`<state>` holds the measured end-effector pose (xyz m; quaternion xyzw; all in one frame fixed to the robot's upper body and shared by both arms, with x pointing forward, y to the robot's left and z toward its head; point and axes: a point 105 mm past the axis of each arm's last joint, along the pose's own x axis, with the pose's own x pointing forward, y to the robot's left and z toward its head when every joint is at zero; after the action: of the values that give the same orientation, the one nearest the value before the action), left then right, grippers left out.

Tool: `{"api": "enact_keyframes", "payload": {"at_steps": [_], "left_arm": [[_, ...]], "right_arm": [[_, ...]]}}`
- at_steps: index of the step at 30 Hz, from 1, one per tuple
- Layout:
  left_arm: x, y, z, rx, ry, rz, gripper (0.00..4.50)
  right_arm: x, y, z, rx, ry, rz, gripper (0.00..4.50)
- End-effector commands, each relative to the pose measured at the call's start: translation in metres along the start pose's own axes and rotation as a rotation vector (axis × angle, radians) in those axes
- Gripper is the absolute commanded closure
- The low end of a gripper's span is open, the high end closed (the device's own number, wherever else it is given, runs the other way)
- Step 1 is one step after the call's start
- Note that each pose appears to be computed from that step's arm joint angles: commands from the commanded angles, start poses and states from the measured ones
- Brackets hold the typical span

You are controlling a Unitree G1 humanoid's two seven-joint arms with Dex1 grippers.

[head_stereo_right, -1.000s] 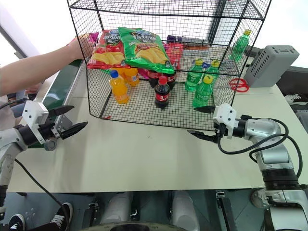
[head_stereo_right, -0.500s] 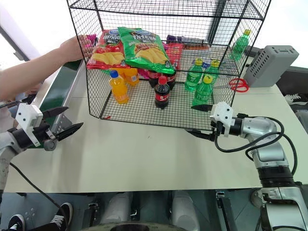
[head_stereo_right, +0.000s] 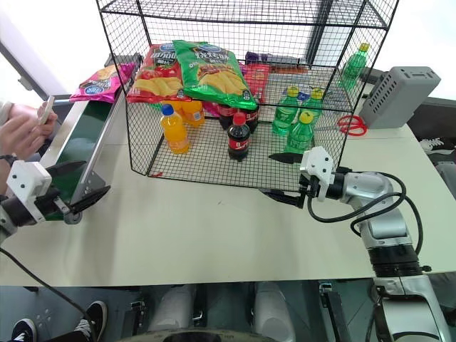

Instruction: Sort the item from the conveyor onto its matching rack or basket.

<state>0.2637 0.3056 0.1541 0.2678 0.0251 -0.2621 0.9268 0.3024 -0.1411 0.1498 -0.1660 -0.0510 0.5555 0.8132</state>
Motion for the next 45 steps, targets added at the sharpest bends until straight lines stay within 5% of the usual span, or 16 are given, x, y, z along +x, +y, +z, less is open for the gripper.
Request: {"api": "enact_keyframes", "payload": {"at_steps": [1, 12, 20, 45], "left_arm": [[-0.023, 0.021, 0.007, 0.137, 0.009, 0.119, 0.00], [-0.085, 0.035, -0.030, 0.611, 0.311, 0.180, 0.00], [-0.101, 0.039, -0.036, 0.797, 0.353, 0.248, 0.00], [-0.085, 0.039, -0.054, 0.798, 0.360, 0.239, 0.00]], "right_arm": [[0.014, 0.007, 0.012, 0.037, -0.076, 0.018, 0.05], [0.039, 0.052, 0.018, 0.127, -0.092, 0.295, 0.05], [0.050, 0.042, 0.028, 0.091, -0.159, 0.260, 0.05], [0.054, 0.027, 0.030, 0.069, -0.186, 0.151, 0.05]]}}
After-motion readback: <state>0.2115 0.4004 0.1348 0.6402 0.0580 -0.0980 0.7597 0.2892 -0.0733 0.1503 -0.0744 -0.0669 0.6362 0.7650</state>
